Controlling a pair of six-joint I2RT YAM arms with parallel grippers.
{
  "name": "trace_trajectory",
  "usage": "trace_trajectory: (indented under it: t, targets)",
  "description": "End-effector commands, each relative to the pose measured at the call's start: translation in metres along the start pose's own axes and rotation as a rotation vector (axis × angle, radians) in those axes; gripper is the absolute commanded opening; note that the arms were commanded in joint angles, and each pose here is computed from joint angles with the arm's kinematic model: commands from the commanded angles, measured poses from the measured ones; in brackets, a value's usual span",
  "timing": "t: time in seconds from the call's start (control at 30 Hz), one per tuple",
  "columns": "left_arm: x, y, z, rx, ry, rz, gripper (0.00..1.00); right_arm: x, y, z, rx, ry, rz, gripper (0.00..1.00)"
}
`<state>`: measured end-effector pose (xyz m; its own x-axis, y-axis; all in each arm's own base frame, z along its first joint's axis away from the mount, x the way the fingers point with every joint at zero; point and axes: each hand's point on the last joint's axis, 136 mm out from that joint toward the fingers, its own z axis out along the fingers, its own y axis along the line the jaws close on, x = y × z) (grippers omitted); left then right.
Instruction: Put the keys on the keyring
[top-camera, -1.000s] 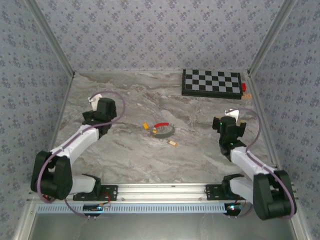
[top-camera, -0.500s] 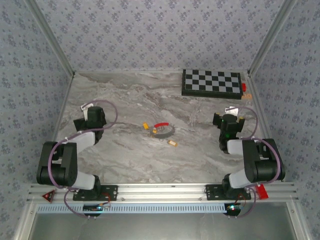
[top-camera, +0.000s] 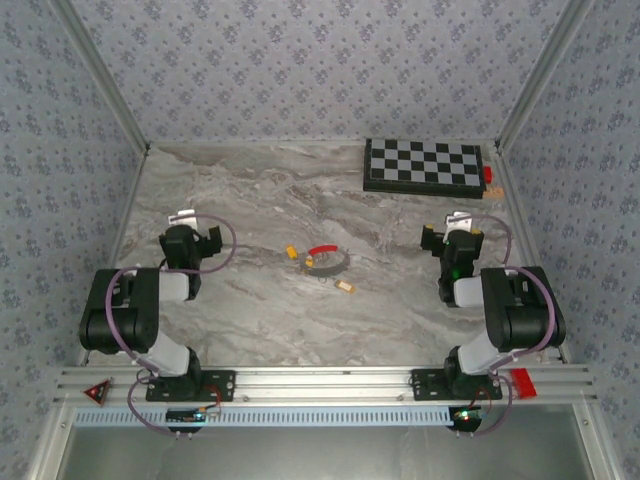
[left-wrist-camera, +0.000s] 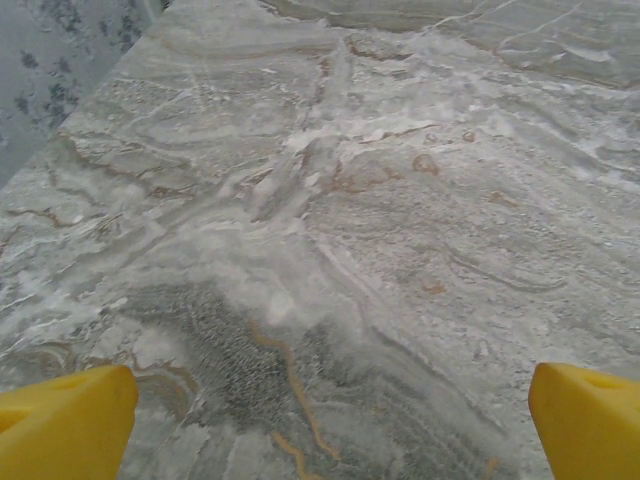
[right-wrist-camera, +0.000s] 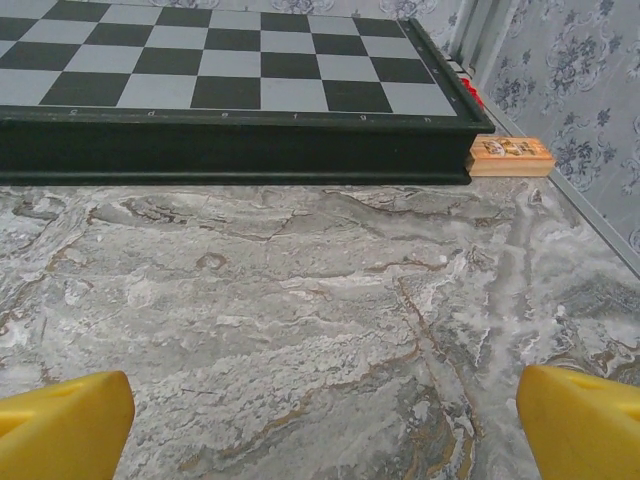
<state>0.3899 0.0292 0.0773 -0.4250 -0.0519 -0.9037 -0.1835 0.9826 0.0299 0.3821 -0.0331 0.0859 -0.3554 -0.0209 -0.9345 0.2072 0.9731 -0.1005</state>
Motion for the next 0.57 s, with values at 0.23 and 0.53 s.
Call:
trace_trajectory:
  t: [0.23,0.53]
  targets:
    - [-0.0129,-0.0093,-0.0006,0.062,-0.056,0.007,1.0,-0.0043,-0.0073,0.0024,0.037,-0.004,0.019,1.0]
    - [-0.0127,-0.0099,-0.0006,0.064,-0.055,0.01,1.0,-0.005,-0.0073,0.0024,0.037,-0.005,0.02,1.0]
